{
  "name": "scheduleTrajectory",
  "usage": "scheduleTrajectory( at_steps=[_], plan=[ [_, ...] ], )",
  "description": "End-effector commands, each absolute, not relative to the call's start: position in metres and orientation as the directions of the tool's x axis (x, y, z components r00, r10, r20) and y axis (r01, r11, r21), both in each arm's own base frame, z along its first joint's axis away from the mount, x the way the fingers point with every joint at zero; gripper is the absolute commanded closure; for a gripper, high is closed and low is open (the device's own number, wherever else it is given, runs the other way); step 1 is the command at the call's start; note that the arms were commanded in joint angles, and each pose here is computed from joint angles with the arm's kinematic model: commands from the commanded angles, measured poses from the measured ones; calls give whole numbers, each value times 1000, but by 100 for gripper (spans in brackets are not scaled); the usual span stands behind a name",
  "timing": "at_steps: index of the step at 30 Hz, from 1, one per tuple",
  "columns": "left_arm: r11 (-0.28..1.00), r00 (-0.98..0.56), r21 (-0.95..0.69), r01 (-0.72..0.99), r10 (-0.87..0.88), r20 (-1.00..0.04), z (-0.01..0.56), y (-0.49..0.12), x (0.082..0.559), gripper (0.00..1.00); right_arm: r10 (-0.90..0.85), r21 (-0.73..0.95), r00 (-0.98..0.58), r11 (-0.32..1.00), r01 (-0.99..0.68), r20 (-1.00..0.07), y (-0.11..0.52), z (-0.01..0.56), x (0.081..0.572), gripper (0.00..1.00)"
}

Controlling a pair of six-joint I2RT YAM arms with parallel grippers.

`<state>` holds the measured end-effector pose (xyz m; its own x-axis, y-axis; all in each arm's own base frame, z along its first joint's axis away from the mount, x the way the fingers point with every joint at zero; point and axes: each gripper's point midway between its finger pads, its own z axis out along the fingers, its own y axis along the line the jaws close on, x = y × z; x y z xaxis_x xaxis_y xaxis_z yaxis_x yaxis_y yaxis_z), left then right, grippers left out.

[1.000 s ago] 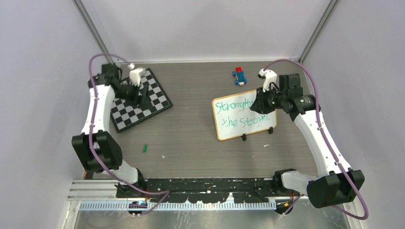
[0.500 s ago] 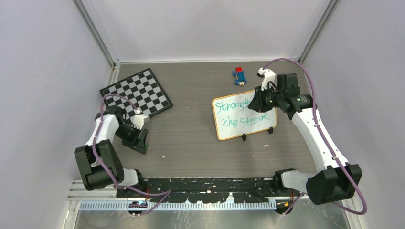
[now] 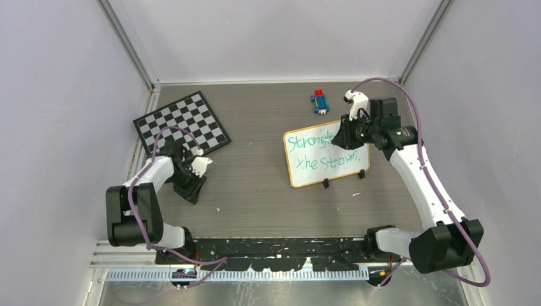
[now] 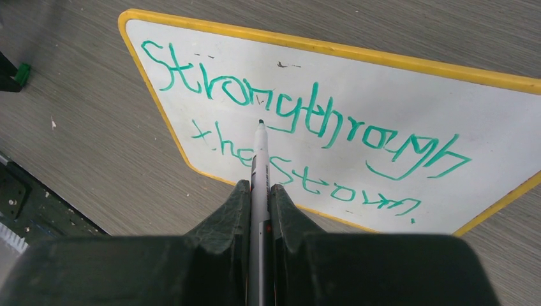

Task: Write a sentence on the whiteboard
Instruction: Pick up the pen cap from the center of the board, then insert the whiteboard marker without the cap into the pen cap.

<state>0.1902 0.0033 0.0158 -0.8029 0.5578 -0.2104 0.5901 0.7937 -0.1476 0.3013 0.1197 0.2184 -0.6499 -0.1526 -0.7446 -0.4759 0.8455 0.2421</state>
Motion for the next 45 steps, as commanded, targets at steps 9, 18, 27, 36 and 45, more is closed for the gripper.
scheduleTrajectory(
  at_steps=[9, 18, 27, 36, 45],
  plan=[
    [736, -715, -39, 676, 642, -278, 17, -17, 221, 94, -148, 221, -609, 845, -487, -779, 121, 226, 305, 100],
    [605, -570, -81, 792, 685, -454, 98, -84, 248, 100, -63, 343, -613, 782, -521, -787, 142, 247, 296, 100],
    [266, -223, -19, 964, 764, -606, 200, -199, 239, 100, 80, 642, -713, 513, -570, -697, 195, 283, 277, 100],
    [112, -83, -2, 994, 728, -681, 241, -269, 227, 100, -24, 693, -766, 411, -593, -642, 230, 275, 245, 100],
    [25, -23, -8, 1000, 733, -680, 244, -286, 211, 100, -64, 701, -768, 365, -613, -637, 240, 276, 229, 100]
  ],
)
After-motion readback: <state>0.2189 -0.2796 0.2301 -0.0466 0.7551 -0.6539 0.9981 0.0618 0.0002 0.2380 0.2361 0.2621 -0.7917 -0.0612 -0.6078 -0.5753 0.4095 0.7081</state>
